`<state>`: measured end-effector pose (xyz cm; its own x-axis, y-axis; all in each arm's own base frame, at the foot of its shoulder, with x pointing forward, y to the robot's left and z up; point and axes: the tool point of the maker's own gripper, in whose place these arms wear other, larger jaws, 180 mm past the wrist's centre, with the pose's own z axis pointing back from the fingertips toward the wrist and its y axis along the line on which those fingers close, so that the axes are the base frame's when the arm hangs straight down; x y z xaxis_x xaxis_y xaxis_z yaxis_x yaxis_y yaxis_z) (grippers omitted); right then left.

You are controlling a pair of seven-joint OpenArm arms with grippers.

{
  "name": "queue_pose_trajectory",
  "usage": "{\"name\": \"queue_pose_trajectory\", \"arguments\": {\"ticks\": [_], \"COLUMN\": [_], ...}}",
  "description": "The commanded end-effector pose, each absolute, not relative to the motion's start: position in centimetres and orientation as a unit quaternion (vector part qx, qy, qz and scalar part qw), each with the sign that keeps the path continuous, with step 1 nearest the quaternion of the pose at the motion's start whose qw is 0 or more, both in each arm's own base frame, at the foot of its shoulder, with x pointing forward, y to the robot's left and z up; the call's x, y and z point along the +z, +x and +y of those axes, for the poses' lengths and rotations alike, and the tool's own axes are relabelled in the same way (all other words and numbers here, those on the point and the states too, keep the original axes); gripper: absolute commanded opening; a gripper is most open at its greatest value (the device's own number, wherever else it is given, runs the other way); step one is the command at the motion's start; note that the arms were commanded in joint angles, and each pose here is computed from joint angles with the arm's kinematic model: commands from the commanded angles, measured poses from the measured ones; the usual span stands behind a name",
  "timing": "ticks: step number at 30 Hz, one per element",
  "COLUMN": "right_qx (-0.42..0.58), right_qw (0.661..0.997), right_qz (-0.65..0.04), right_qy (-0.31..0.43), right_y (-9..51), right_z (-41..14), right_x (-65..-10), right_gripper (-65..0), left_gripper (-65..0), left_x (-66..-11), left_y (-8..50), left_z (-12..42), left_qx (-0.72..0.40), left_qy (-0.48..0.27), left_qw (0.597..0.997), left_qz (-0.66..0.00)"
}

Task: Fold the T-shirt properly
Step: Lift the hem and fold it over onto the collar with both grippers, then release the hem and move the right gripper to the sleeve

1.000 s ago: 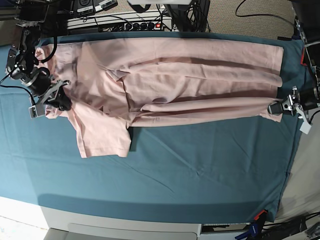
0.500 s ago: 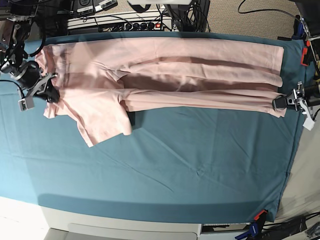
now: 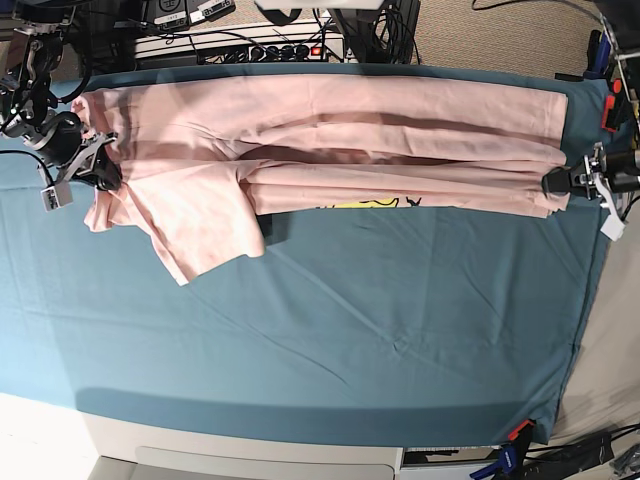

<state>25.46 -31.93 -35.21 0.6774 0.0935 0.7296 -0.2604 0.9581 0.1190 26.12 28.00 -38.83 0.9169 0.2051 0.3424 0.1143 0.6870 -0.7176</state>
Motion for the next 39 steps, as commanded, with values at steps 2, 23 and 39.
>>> {"name": "queue_pose_trajectory", "arguments": {"ticks": [2, 23, 39], "right_qx": [0.100, 0.092, 0.063], "right_qw": [0.904, 0.917, 0.860], "right_qz": [-0.404, -0.373, -0.498], "right_qy": [0.101, 0.110, 0.087], "right_y": [25.9, 23.2, 26.0], "right_z": [-32.7, -32.5, -33.2], "right_x": [-33.8, -35.6, -29.5], "right_gripper": [-65.0, -65.0, -34.8], "left_gripper": [-65.0, -65.0, -36.8], "left_x": [-37.3, -37.3, -34.0], "left_y": [27.0, 27.0, 28.2], "left_z": [29.3, 29.3, 32.9], "left_qx": [0.014, 0.014, 0.015], "left_qy": [-0.382, -0.382, -0.347], "left_qw": [0.897, 0.897, 0.897], "left_qz": [-0.223, -0.223, -0.272]}}
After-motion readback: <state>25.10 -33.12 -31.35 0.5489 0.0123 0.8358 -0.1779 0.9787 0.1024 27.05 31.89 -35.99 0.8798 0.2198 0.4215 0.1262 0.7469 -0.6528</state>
